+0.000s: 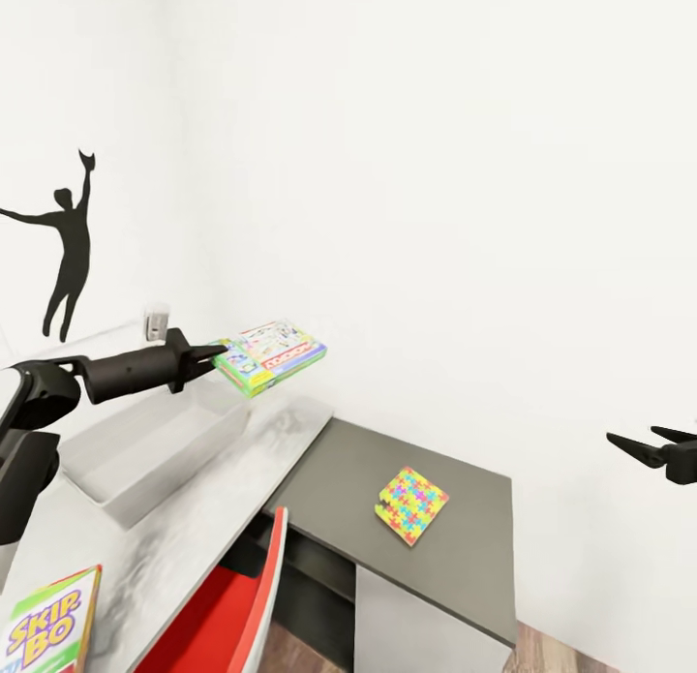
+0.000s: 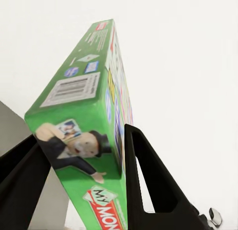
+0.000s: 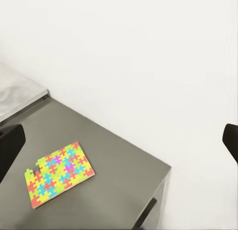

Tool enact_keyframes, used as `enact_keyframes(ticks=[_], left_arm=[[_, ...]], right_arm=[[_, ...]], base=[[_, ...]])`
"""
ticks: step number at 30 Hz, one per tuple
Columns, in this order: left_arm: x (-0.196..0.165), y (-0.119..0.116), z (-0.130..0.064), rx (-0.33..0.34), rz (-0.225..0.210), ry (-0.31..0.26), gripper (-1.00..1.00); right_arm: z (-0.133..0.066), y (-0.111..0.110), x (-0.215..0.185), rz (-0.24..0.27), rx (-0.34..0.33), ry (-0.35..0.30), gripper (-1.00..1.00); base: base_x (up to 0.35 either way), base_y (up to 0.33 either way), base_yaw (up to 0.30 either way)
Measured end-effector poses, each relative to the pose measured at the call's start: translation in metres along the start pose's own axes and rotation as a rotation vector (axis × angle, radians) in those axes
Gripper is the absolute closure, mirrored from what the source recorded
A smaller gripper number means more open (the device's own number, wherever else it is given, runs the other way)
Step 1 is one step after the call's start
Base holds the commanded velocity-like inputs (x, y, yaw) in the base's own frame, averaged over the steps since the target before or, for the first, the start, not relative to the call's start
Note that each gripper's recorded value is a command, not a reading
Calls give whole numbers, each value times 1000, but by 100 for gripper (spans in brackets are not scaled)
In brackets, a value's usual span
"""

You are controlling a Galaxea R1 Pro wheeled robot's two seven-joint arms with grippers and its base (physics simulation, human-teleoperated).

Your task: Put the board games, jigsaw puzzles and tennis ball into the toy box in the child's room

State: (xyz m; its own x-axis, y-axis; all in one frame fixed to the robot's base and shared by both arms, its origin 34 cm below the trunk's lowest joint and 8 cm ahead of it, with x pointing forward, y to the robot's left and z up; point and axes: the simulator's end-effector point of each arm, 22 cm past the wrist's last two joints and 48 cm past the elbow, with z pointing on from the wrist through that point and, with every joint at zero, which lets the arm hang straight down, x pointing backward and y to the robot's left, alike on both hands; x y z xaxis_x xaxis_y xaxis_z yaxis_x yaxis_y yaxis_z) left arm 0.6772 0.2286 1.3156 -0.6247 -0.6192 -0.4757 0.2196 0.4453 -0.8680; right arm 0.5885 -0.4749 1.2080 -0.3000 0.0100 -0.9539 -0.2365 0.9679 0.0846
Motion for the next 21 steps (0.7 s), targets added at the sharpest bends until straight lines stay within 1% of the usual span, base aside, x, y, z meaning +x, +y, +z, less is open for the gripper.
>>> enact_keyframes(ticks=[3,8,13,18,20,21], left_arm=[[0,1,-1,-3,-3,0,100],[0,0,-1,3,-7,3,100],[3,-3,-1,18,-18,13,100],[2,-4,-2,24,-23,14,100],[13,5,2,11,-38,44,100],[13,10,2,0,-46,44,100]], right_arm=[[0,0,0,-1,0,0,-100],[-1,0,0,-1,0,-1,-100],[0,1,1,-1,-2,1,-100],[0,1,2,1,-4,1,-100],[1,6,-3,20,-23,-20,-100],[3,9,-5,20,-31,-26,-100]], base=[[126,116,-294],[240,157,-294],[142,56,-276],[24,9,-80],[0,0,0],[0,0,0]])
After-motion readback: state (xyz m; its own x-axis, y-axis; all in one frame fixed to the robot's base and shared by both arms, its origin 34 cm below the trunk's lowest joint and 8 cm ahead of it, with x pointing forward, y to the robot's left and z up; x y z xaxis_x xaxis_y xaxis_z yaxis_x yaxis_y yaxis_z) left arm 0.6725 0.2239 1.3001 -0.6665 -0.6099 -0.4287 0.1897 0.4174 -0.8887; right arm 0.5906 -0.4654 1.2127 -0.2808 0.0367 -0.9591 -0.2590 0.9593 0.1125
